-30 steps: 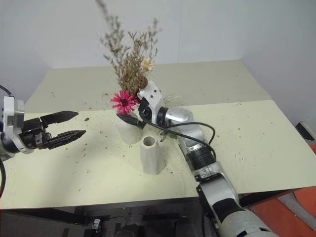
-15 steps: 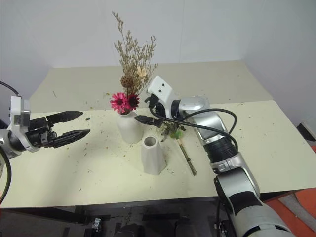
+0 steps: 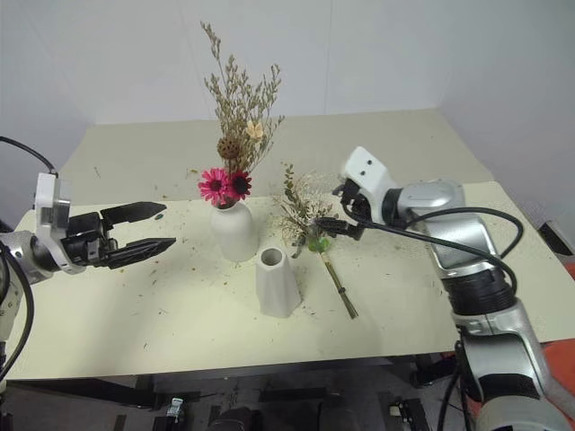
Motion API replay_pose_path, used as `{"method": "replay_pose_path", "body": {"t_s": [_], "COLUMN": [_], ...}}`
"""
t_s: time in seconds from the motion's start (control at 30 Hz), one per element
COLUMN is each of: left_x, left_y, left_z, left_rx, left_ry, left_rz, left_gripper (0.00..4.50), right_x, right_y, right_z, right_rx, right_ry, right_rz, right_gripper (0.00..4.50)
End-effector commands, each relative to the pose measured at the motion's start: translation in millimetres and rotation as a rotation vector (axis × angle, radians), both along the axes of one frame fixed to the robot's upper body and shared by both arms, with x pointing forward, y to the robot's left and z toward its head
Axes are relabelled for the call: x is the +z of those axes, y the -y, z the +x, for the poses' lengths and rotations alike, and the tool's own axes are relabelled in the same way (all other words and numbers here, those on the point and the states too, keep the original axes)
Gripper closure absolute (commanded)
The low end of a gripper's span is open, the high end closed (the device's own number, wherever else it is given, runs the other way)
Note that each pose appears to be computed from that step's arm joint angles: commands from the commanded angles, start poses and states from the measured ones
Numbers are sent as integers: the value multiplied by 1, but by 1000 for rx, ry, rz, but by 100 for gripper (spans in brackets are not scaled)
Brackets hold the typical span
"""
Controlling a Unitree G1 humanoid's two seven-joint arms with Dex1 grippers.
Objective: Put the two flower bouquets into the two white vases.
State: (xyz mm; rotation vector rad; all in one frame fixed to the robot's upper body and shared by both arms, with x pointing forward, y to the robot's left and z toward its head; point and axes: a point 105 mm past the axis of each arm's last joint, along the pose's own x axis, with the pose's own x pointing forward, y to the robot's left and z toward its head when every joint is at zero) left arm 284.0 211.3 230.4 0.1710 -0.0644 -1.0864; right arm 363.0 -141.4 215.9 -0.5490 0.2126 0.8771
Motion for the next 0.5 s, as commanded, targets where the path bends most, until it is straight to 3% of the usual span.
{"method": "replay_pose_path", "body": {"t_s": [0.03,0.2,0.5], "left_x": [7,8,13], "left_y": [6,8,6], "left_z": [-3,-5,-6], "left_rx": [-64,-118,-162], "left_ry": [9,-12,-14], "left_rz": [15,50,92], "left_gripper": [39,39,39], "right_x": [-3,-32,-68], "right_y": [9,15,-10], "right_z": [-17,-32,-37], "right_rx": [-15,-60,-162], "right_ry": [-68,-201,-480], "right_rz": [-7,-53,4], "right_gripper": [8,8,8]}}
